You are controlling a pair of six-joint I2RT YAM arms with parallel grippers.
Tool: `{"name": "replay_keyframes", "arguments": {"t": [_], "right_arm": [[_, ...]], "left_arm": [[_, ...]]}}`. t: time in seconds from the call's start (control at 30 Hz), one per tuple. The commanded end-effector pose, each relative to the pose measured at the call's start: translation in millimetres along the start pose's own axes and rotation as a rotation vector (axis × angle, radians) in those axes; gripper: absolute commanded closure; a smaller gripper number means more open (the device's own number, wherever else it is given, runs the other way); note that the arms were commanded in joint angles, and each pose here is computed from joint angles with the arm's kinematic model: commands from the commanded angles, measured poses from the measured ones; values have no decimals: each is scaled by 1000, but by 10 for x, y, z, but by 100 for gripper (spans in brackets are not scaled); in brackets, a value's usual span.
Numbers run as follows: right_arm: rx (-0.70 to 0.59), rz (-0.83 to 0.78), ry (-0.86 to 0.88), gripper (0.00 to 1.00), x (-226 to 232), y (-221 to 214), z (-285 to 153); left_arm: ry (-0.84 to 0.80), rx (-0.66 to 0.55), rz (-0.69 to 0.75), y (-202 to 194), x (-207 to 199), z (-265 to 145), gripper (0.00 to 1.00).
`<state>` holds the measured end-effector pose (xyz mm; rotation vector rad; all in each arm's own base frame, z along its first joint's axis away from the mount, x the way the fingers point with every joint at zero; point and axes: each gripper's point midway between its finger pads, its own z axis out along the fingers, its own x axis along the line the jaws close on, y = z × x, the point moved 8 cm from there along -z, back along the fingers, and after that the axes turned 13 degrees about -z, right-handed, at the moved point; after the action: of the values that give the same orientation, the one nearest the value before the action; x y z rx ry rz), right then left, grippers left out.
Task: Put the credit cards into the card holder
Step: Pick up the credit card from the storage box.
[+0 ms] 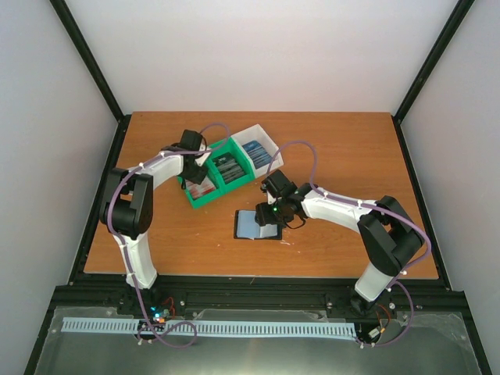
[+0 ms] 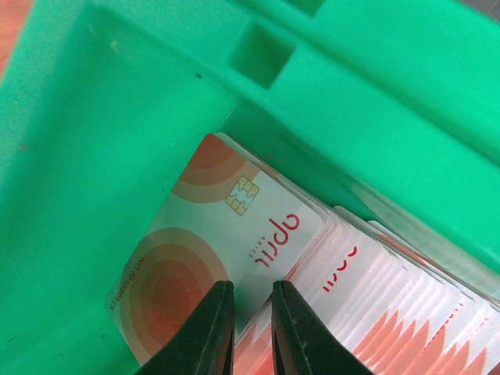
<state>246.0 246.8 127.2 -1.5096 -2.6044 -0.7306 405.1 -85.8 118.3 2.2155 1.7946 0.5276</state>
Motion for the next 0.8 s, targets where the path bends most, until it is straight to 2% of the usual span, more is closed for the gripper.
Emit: {"name": "replay_keyframes", "arguments": {"t": [0.0,0.53,0.77], "right_arm": [[-13,12,-2,39,-9,68,-3],[-13,10,-1,39,-5,68,0],[-15,11,2,39,-3,74,-3]], "left_arm": [[23,-41,-17,164,98,-69,84],[55,-36,-38,202,160,-50,84],[112,-79,-48,242,218,-87,88]]}}
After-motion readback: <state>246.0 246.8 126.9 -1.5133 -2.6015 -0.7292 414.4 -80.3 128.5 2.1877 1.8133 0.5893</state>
